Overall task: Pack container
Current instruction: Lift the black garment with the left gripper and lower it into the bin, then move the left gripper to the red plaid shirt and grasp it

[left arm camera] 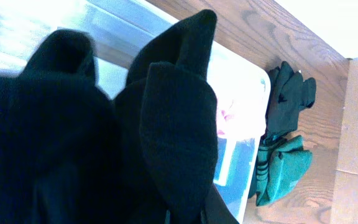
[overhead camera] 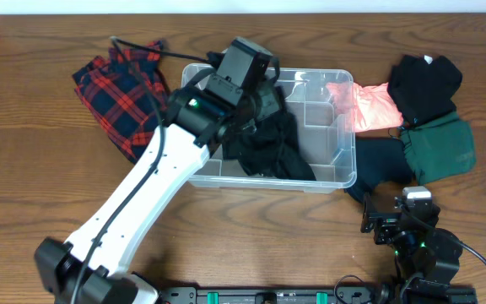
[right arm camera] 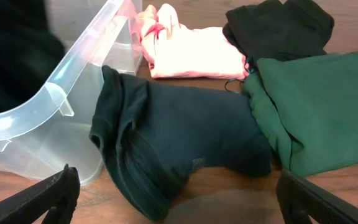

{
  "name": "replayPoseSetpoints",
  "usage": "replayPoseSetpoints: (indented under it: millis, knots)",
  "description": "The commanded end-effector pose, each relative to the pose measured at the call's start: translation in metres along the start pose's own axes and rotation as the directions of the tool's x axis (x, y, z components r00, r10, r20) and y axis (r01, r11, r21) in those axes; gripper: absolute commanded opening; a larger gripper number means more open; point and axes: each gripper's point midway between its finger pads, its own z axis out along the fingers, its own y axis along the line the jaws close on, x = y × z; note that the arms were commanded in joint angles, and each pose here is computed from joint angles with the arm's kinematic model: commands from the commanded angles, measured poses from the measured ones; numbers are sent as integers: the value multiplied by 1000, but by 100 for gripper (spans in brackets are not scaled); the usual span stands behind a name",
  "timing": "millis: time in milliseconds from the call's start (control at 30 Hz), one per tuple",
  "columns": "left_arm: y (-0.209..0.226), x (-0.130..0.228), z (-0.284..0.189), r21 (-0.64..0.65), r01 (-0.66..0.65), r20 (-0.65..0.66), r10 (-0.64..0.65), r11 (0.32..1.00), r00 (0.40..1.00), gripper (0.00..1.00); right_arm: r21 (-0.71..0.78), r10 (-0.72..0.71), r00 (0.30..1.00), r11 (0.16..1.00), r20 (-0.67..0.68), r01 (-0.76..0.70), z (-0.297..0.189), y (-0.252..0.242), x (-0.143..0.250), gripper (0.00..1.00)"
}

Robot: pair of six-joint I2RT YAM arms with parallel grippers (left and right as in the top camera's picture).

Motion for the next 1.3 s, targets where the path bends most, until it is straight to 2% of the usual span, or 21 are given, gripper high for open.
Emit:
replayPoseSetpoints:
  millis: [0,100,200,400,633,700,800,833,867,933,1133,1267]
  knots:
    - [-24,2,11,107,-57,-35,61,993,998,6,-8,-3,1000,1000,2,3,0,2,0,99]
    - [-49,-3,10,219,-102,-14,107,970,994,6,-8,-3,1000,1000,2,3,0,2,0,99]
    - [-51,-6,9,228,-108,-1,111,968,994,6,-8,-3,1000,1000,2,3,0,2,0,99]
    - [-34,3,28,159,-89,-51,98,983,994,6,-8,-3,1000,1000,2,3,0,2,0,99]
    - [16,32,70,-40,-42,-204,33,998,978,7,-8,-4,1000,1000,2,4,0,2,0,99]
    - [34,32,74,-105,-32,-217,9,994,976,17,-8,-3,1000,1000,2,3,0,2,0,99]
    - [84,18,63,-287,0,-191,-57,958,980,44,-8,-3,1000,1000,2,3,0,2,0,99]
    - [105,10,56,-356,21,-173,-88,934,981,66,-8,-3,1000,1000,2,3,0,2,0,99]
    - [123,2,48,-404,46,-157,-118,914,981,76,-8,-3,1000,1000,2,3,0,2,0,99]
    - [151,-17,35,-445,92,-137,-169,891,976,77,-8,-3,1000,1000,2,3,0,2,0,99]
    - [201,-92,-13,-392,154,-29,-179,907,983,77,-8,-3,1000,1000,2,3,0,2,0,99]
    - [236,-136,-60,-385,184,94,-160,904,983,91,-8,-3,1000,1000,2,3,0,2,0,99]
